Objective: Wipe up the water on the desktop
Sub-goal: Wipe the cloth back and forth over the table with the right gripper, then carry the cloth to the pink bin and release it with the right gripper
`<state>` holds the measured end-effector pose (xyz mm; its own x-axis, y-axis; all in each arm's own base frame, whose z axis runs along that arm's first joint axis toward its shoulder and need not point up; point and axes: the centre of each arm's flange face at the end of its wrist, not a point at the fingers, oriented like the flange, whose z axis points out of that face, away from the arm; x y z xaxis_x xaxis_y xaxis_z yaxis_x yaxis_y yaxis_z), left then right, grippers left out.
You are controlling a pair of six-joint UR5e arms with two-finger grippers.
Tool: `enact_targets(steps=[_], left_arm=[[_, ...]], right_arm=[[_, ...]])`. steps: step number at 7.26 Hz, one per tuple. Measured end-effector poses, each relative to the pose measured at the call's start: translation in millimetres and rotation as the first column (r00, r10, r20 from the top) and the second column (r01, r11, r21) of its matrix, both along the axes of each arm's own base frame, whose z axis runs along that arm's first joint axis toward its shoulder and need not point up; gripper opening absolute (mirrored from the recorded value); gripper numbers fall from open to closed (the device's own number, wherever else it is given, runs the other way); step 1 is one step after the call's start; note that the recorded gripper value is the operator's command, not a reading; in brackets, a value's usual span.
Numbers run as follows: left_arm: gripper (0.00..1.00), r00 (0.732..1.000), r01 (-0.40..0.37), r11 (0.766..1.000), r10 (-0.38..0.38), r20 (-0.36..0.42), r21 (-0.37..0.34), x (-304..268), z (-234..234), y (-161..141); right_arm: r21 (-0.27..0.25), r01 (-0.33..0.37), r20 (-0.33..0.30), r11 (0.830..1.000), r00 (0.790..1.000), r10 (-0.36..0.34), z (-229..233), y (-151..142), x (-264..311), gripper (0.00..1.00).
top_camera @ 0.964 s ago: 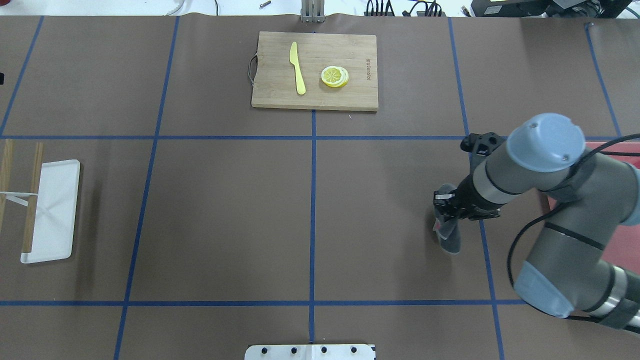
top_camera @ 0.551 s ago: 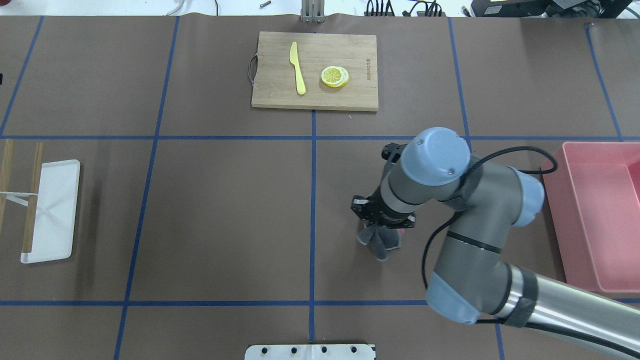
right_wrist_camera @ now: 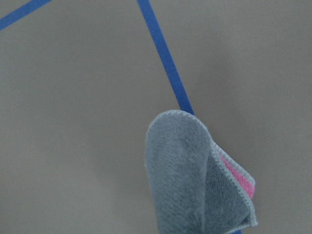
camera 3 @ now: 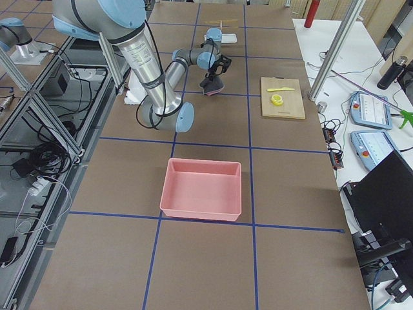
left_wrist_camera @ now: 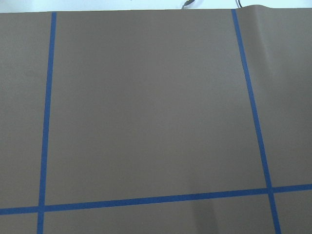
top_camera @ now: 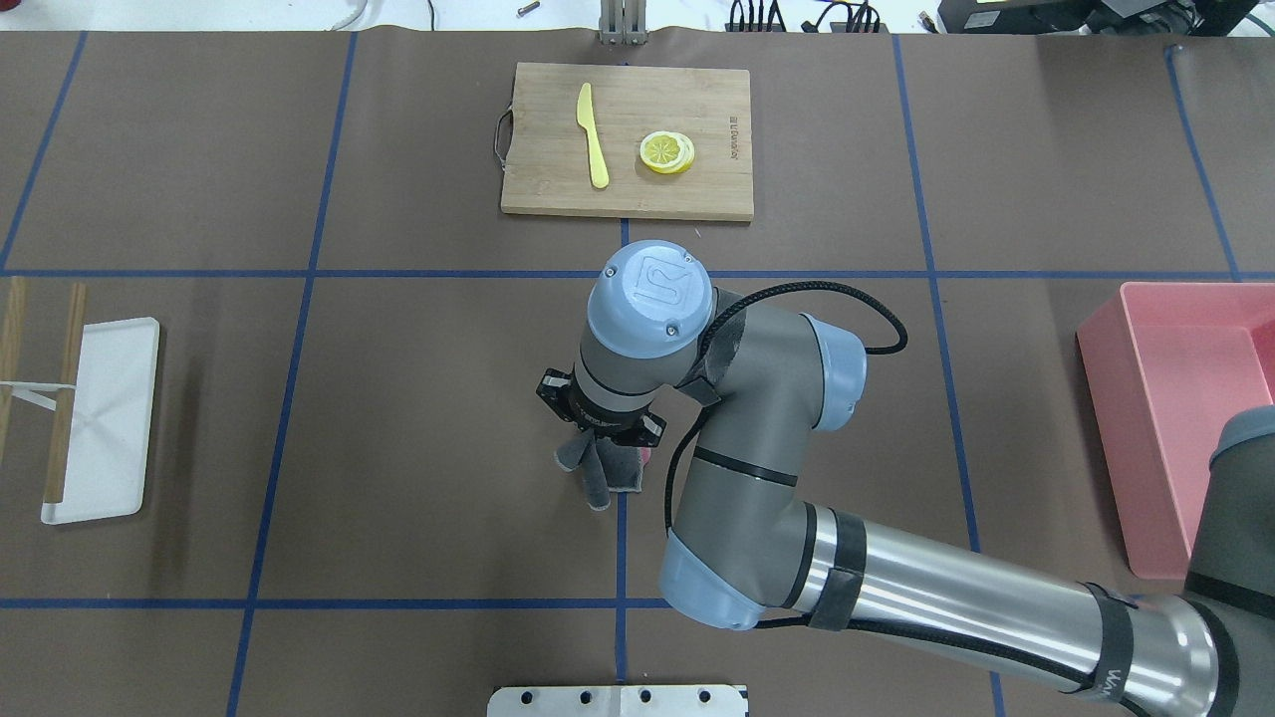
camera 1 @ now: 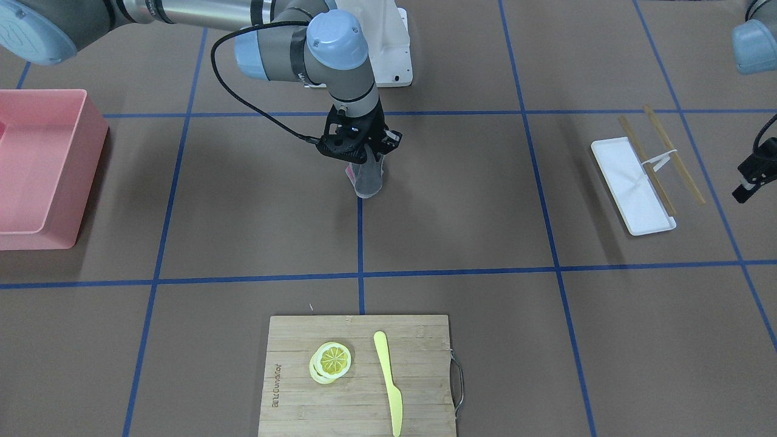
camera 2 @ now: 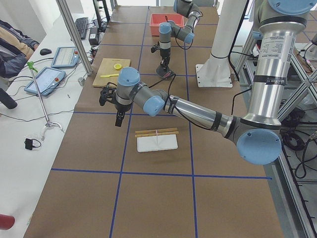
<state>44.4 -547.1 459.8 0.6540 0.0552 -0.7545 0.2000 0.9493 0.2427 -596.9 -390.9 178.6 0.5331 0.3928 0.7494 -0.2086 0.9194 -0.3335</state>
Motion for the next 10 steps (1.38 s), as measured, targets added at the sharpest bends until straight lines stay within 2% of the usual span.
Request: enact_targets(steps=[2, 4, 5, 7, 8, 10], left_arm=[[0.98, 1.0, 0.012, 1.0, -0.012, 0.0, -0.01, -7, -4, -2], [0.97, 1.0, 0.015, 1.0, -0.015, 0.001, -0.017, -9, -5, -3], [0.97, 1.0, 0.017, 1.0, -0.017, 0.002, -0.022, -10, -6, -4], [0.97, 1.0, 0.015, 1.0, -0.015, 0.009, -0.027, -11, -3, -5], [0.97, 1.0, 0.009, 1.0, -0.009, 0.016, -0.021, -13, -1, -5], [0.97, 1.0, 0.007, 1.0, -0.006, 0.024, -0.019, -17, -3, -6]], right_arm=[[0.042, 0.048, 0.012, 0.998, 0.999, -0.048, 82, -19, 96, 0.0], [0.072, 0.103, -0.034, 0.992, 0.994, -0.101, 160, -30, 178, 0.0], [0.089, 0.113, -0.047, 0.99, 0.993, -0.109, 187, -35, 226, 0.0], [0.112, 0.069, -0.032, 0.991, 0.997, -0.066, 217, -39, 345, 0.0], [0.146, 0.052, -0.038, 0.988, 0.998, -0.047, 238, -35, 408, 0.0], [0.261, 0.09, -0.105, 0.961, 0.992, -0.064, 310, -9, 528, 0.0]])
